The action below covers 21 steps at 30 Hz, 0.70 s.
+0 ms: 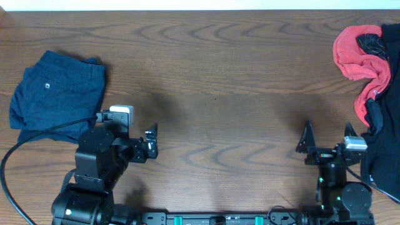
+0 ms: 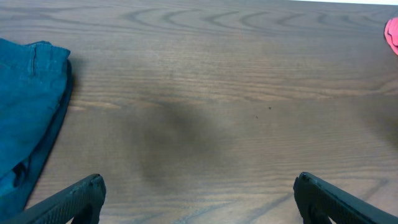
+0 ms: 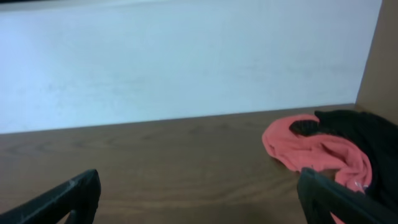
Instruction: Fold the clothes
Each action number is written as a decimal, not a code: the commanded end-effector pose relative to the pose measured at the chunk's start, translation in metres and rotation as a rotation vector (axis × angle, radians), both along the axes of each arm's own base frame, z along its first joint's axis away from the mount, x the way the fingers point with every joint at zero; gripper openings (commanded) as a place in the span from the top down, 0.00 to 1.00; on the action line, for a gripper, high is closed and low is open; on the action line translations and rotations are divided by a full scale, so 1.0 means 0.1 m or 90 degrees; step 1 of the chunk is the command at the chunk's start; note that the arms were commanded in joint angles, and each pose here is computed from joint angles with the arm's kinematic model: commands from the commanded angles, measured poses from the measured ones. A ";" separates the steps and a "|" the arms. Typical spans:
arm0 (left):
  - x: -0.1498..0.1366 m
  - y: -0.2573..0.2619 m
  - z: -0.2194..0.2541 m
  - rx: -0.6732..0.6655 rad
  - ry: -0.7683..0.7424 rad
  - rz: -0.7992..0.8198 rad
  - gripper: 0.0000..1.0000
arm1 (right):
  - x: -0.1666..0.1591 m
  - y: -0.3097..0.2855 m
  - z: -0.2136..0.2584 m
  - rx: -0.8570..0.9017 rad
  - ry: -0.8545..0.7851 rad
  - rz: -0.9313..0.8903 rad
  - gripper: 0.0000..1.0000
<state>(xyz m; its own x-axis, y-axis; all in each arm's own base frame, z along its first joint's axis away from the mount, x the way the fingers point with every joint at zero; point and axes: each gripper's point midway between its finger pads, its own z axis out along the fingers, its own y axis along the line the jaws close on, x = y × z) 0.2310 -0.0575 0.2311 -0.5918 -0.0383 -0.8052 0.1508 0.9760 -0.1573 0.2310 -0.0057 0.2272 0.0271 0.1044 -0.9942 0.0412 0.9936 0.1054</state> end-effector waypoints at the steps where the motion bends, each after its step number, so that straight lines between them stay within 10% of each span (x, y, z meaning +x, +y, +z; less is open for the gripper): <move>1: 0.01 0.03 -0.01 0.006 0.000 0.010 0.02 | 0.09 0.00 -0.20 -0.022 -0.008 -0.002 0.01; 21: 0.01 0.03 -0.01 0.006 0.000 0.010 0.02 | 0.15 0.13 -0.72 -0.030 0.066 0.048 0.01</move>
